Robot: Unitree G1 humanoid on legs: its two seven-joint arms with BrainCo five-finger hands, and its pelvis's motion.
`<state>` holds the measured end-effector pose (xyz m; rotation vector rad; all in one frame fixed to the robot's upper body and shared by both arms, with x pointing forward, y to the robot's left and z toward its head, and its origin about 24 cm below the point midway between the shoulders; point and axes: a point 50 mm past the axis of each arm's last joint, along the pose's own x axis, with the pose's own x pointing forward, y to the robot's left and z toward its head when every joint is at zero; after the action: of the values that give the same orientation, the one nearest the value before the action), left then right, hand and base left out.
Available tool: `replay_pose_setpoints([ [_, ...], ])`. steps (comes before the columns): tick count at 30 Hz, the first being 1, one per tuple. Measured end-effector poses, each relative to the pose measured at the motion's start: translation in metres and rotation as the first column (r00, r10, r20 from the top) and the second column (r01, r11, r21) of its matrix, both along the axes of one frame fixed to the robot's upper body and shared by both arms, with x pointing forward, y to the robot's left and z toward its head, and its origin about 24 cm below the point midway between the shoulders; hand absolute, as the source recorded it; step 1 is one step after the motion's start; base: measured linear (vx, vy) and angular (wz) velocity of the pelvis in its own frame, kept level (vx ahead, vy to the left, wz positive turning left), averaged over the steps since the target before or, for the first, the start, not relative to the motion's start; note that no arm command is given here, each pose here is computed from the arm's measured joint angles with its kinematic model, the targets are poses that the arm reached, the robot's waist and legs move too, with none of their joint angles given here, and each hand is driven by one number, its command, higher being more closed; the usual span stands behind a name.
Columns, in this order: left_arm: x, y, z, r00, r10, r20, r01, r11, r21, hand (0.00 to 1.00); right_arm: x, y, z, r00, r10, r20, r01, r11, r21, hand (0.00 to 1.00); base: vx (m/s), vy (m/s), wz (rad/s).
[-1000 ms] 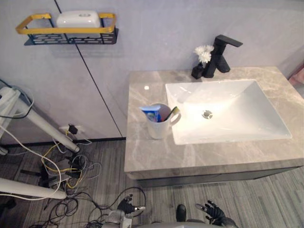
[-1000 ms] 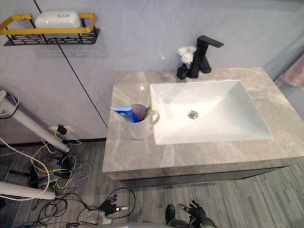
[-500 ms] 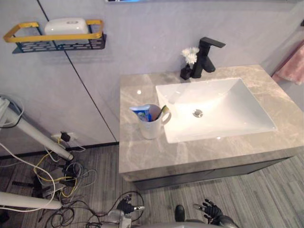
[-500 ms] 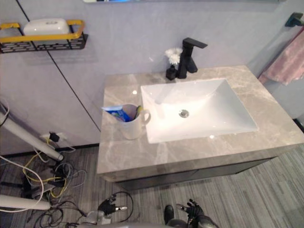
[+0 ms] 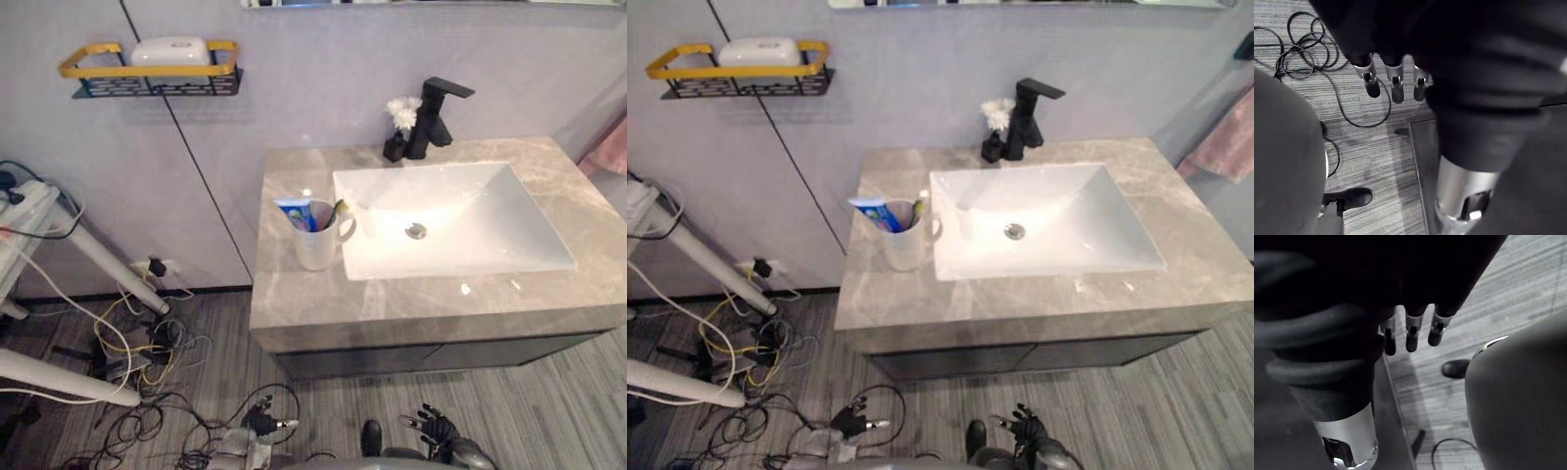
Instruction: Organize washtable
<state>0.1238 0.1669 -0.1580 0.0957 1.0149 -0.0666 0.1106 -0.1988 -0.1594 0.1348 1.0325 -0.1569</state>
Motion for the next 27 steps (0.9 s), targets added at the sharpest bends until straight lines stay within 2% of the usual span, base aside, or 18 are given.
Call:
replay_pose_setpoints([
  [10,0.005,-0.008,0.002,0.999,-0.051,0.017,0.051,0.999,-0.003,0.0,0.003,-0.005,0.002,1.0,-0.004,0.015,0.004,1.0,-0.019,0.0,-0.04,0.005,0.12],
  [14,0.009,-0.018,0.003,0.994,-0.104,0.028,0.104,0.994,-0.011,0.0,0.003,-0.019,0.005,0.999,-0.037,0.022,0.038,0.998,-0.046,0.0,0.01,0.027,0.29],
  [23,0.007,-0.018,0.002,0.992,-0.127,0.022,0.127,0.992,0.001,0.0,0.0,-0.032,0.007,0.997,-0.078,0.027,0.08,0.994,-0.081,0.0,0.06,0.009,0.17],
  [27,0.008,-0.016,0.003,0.991,-0.129,0.035,0.129,0.992,0.008,0.0,-0.002,-0.032,0.007,0.999,-0.04,0.012,0.041,0.994,-0.098,0.0,0.06,-0.022,-0.05],
])
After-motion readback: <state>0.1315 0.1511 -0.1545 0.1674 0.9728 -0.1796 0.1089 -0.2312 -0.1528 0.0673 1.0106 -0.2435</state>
